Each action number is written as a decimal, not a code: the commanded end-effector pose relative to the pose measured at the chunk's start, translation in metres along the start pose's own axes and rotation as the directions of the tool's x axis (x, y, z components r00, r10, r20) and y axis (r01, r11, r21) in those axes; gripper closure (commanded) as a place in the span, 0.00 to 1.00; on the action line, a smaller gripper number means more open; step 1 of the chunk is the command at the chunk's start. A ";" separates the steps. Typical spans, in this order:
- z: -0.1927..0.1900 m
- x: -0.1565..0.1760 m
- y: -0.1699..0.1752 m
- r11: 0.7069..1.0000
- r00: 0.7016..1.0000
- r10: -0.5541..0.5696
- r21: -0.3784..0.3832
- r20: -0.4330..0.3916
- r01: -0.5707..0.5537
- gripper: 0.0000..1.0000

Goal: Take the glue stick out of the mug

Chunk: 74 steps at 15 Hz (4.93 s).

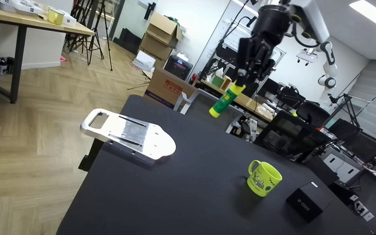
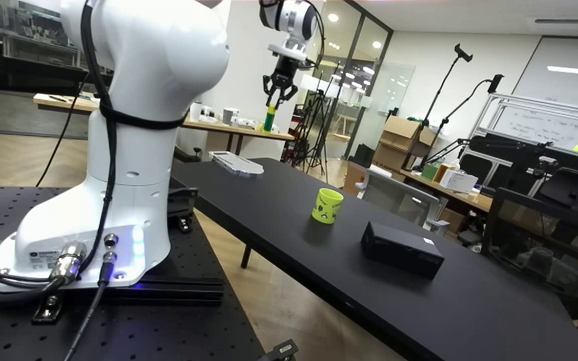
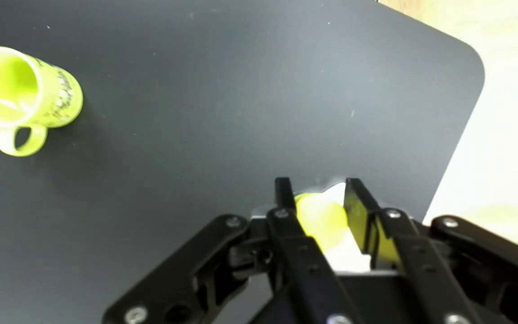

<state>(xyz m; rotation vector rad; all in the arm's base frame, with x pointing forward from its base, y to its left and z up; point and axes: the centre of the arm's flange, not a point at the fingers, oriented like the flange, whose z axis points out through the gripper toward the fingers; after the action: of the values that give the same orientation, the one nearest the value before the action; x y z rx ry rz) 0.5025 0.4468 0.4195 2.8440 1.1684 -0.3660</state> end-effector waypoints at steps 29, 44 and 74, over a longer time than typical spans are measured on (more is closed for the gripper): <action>0.133 0.091 -0.054 0.956 0.935 -0.209 -0.141 0.286 0.257 0.92; 0.168 0.110 -0.044 0.903 0.834 -0.219 -0.219 0.507 0.370 0.92; 0.302 0.090 -0.050 0.824 0.644 -0.353 -0.101 0.679 0.558 0.92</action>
<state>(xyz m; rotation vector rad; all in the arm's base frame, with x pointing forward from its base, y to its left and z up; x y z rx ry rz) 0.4664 0.4994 0.1254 1.8381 1.5688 -0.9995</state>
